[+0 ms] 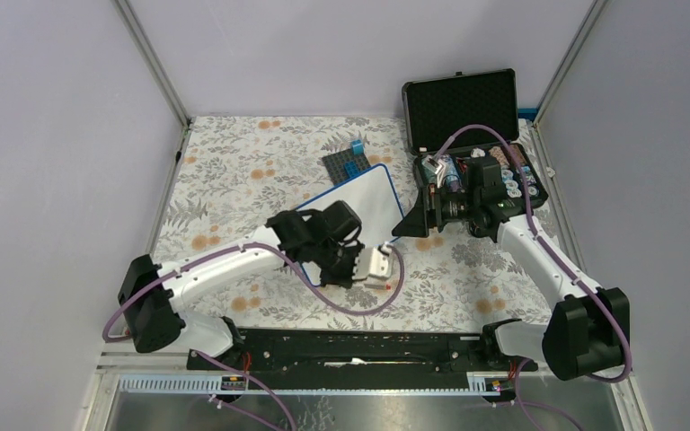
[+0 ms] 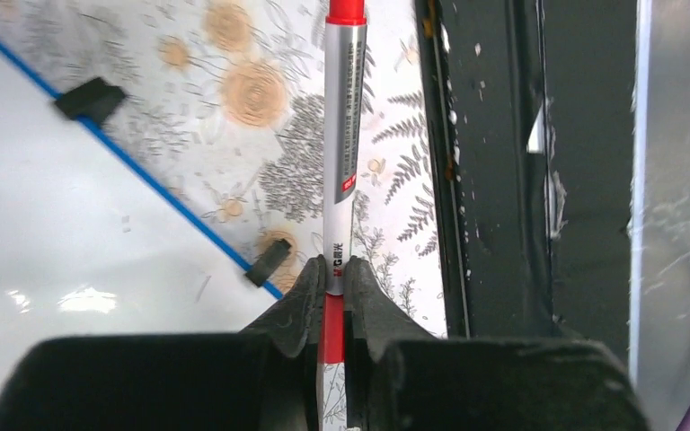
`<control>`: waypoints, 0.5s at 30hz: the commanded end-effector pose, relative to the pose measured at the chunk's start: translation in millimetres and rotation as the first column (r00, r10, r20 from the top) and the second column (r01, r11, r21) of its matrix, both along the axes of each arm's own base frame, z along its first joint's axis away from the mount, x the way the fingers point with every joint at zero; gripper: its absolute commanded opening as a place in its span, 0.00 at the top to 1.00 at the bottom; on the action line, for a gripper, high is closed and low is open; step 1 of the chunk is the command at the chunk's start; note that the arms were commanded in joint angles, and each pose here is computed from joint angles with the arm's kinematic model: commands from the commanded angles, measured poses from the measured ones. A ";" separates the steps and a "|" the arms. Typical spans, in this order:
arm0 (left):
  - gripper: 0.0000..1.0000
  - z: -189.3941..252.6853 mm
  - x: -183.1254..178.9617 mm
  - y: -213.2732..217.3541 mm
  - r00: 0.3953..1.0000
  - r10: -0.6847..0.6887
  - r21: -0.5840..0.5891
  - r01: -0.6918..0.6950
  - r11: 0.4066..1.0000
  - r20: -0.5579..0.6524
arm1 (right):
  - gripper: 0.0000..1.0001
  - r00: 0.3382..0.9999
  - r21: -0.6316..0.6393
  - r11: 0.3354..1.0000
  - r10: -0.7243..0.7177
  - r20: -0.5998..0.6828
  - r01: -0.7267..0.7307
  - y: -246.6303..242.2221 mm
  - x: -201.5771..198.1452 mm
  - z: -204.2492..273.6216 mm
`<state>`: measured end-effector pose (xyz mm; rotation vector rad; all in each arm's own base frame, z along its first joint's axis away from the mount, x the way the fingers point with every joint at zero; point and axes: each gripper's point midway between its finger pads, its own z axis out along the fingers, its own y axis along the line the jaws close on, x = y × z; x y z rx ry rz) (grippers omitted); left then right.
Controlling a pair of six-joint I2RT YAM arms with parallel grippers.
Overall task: Write a sentence on the whiteboard
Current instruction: Pick up the whiteboard marker from the corner of the board, then pass from the left arm to the right
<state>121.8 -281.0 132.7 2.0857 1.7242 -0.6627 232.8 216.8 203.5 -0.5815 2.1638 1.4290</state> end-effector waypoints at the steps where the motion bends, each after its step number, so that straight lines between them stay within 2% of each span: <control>1: 1.00 46.3 8.7 -8.6 0.988 0.123 -0.091 -0.131 0.987 -0.089 | 0.01 0.995 0.170 0.981 0.100 -0.021 -0.095 8.4 -23.9 37.2; 5: 1.00 64.6 24.7 -14.9 0.978 0.189 -0.129 -0.200 0.971 -0.091 | 0.06 0.989 0.213 0.970 0.132 -0.061 -0.116 14.0 -39.4 38.2; 9: 1.00 79.8 34.0 -23.6 0.973 0.218 -0.168 -0.228 0.959 -0.075 | 0.14 0.985 0.195 0.972 0.152 -0.079 -0.134 19.7 -47.8 29.8; 15: 1.00 81.3 45.3 -32.0 0.965 0.254 -0.156 -0.262 0.952 -0.071 | 0.26 0.985 0.140 0.979 0.161 -0.068 -0.150 30.8 -51.1 22.1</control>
